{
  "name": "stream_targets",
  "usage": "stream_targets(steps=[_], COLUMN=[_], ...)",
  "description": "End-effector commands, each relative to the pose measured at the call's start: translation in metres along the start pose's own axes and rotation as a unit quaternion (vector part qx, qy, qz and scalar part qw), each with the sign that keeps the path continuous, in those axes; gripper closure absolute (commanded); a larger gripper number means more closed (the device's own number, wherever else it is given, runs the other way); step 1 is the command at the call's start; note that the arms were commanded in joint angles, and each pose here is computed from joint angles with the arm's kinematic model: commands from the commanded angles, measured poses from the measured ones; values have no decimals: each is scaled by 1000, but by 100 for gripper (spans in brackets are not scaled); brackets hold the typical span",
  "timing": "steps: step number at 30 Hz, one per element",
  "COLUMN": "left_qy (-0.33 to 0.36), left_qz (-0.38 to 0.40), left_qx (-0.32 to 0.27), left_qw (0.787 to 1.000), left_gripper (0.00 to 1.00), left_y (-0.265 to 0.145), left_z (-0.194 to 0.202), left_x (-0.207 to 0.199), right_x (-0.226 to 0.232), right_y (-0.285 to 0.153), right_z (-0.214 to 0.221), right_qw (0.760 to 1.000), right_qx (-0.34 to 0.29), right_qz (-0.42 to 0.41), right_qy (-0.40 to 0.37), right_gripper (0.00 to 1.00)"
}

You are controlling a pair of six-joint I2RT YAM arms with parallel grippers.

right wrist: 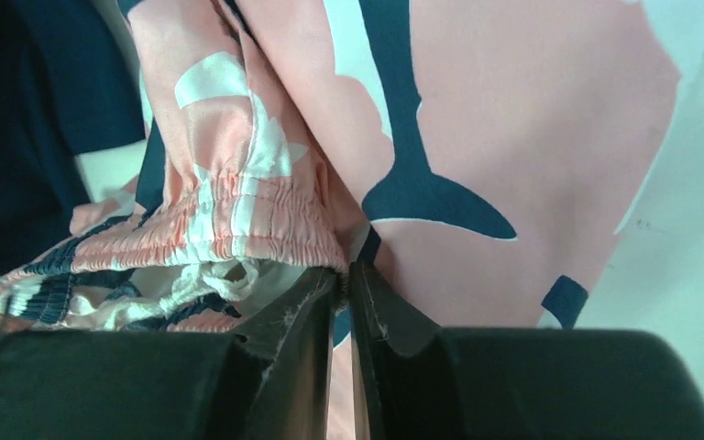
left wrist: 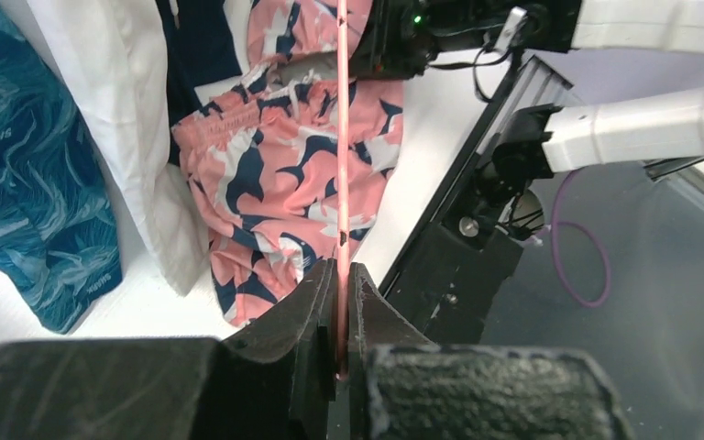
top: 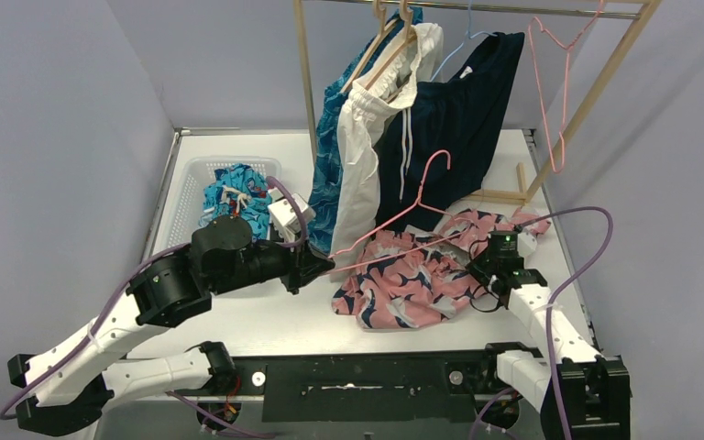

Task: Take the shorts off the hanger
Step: Remove the shorts from the hanger, then place the hanger on the clothes rod.

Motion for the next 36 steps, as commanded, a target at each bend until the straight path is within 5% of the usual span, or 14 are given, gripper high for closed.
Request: stream_targets(steps=[1,11,23,36], left_qy=[-2,-16,16,56], left_qz=[17,-26,-50,-95], left_qx=[-42,-128,-203,-233], left_qw=[999,991,978,966], left_gripper=[100,100,100,100], left_y=[-7,37,63,97], left_z=[-17,-25,-37,-36], left_x=[-6,7,14,21], right_x=[17,31,86,166], right_y=[-1,-57,-156,-228], right_z=[6,-2,-36,-22], right_qw=[998,984,920,818], right_qx=[41,16,-36,80], right_qz=[-47,-142,-377,-566], right_qy=[27,103,106,62], right_gripper=[83,36,44,49])
Point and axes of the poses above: each gripper's point midway between its finger pads, its own y axis out along the fingers, its own x axis along the line the jaws close on, z = x × y, the point moved 5 cm from there along -y, back along the fingers, and after that the axes turned 13 degrees about y, right-handed, at the moved point
